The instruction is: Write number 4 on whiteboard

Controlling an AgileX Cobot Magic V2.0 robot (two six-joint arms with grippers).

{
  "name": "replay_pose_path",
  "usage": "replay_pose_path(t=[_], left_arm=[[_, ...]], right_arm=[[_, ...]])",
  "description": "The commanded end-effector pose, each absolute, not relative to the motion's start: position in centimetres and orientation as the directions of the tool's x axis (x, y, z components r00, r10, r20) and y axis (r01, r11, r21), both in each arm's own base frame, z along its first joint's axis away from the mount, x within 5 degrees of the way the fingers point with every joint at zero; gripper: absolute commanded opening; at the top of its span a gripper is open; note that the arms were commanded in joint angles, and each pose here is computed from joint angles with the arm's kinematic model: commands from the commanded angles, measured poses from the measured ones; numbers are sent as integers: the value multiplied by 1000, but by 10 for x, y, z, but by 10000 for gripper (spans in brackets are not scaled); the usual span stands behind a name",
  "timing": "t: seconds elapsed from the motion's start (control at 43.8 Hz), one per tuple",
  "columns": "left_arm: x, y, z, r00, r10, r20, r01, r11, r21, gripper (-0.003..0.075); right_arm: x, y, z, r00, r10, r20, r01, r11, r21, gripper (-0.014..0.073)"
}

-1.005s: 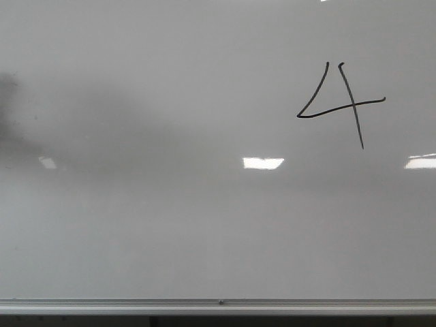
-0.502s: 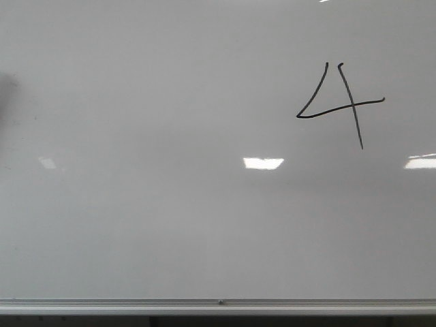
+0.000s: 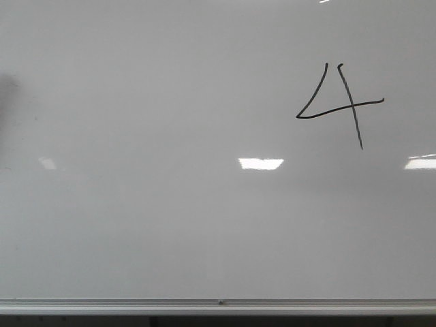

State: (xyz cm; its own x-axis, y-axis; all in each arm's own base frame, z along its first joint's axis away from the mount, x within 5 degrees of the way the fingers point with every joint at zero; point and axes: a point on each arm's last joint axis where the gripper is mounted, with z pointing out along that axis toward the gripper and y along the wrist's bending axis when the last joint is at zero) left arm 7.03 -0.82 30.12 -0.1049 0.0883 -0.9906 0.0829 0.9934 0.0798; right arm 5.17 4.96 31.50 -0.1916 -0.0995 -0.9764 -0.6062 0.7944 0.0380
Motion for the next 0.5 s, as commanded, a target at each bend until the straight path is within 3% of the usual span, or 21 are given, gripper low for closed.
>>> replay_pose_path(t=[0.0, 0.48], left_arm=[[61, -7, 318, 21, 66, -998, 57, 996, 67, -20], [58, -8, 319, 36, 67, -997, 57, 996, 69, -20]], right_arm=[[53, 48, 328, -145, -45, -988, -582, 812, 48, -61], [53, 48, 328, -146, -46, -988, -583, 811, 48, -61]])
